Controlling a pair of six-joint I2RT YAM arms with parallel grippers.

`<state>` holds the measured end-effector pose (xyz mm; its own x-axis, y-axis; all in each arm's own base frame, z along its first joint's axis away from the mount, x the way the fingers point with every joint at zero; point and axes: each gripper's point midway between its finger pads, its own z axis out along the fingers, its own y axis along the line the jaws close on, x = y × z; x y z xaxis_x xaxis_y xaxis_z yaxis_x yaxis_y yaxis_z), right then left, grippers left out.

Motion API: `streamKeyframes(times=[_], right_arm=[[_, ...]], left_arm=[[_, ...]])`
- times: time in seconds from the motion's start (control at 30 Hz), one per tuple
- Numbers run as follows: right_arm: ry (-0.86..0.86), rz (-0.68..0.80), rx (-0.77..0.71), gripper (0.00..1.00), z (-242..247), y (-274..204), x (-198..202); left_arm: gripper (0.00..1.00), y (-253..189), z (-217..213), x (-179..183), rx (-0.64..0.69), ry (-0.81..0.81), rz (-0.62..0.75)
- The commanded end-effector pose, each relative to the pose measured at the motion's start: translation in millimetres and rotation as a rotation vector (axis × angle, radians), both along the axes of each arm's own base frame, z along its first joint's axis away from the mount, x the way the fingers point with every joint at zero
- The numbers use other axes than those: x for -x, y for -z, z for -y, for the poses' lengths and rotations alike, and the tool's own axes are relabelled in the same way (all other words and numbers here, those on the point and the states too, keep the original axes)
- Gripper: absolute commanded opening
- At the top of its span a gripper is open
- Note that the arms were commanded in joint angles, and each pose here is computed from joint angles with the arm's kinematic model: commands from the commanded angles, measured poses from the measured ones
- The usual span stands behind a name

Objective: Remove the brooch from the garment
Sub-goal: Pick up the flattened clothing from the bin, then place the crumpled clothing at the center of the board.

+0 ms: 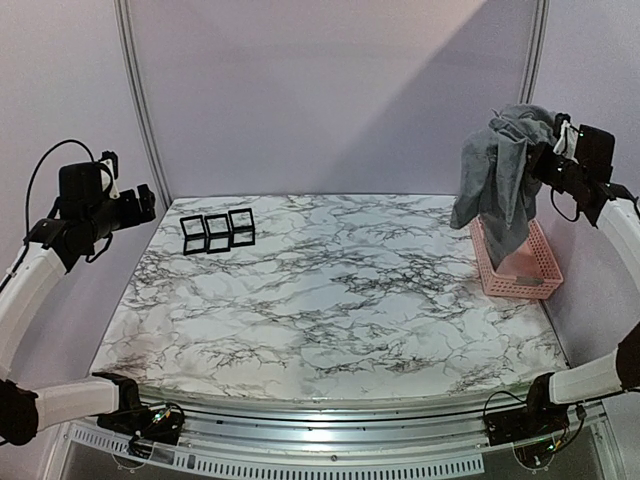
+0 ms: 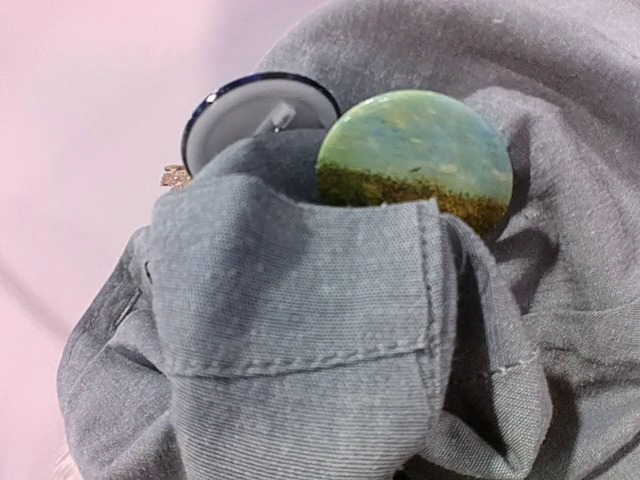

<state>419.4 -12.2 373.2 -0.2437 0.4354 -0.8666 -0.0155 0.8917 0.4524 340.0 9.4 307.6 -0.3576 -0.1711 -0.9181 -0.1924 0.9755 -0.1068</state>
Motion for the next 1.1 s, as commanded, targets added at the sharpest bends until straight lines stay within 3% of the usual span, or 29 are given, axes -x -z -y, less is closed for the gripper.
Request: streamKeyframes(times=[0.0, 0.2, 0.67, 0.87, 1.07], right_arm=[[-0.288, 0.150, -0.021, 0.00, -73, -33, 21], [-0.566, 0.327, 0.024, 0.00, -155, -72, 67], [-0.884, 0.519, 0.066, 0.00, -276, -141, 131], [-0.923, 0.454, 0.075, 0.00, -313, -134, 127], [-0.827, 0.207, 0.081, 0.04, -324, -63, 84]], left_arm=[[1.00, 2, 0, 2, 0.002, 0.012, 0.004], [1.00, 1, 2, 2, 0.006, 0.019, 0.009], [0.99, -2, 11, 3, 0.027, 0.072, 0.029], [1.00, -1, 16, 2, 0.036, 0.097, 0.027], [0.99, 5, 33, -1, 0.040, 0.167, 0.008]])
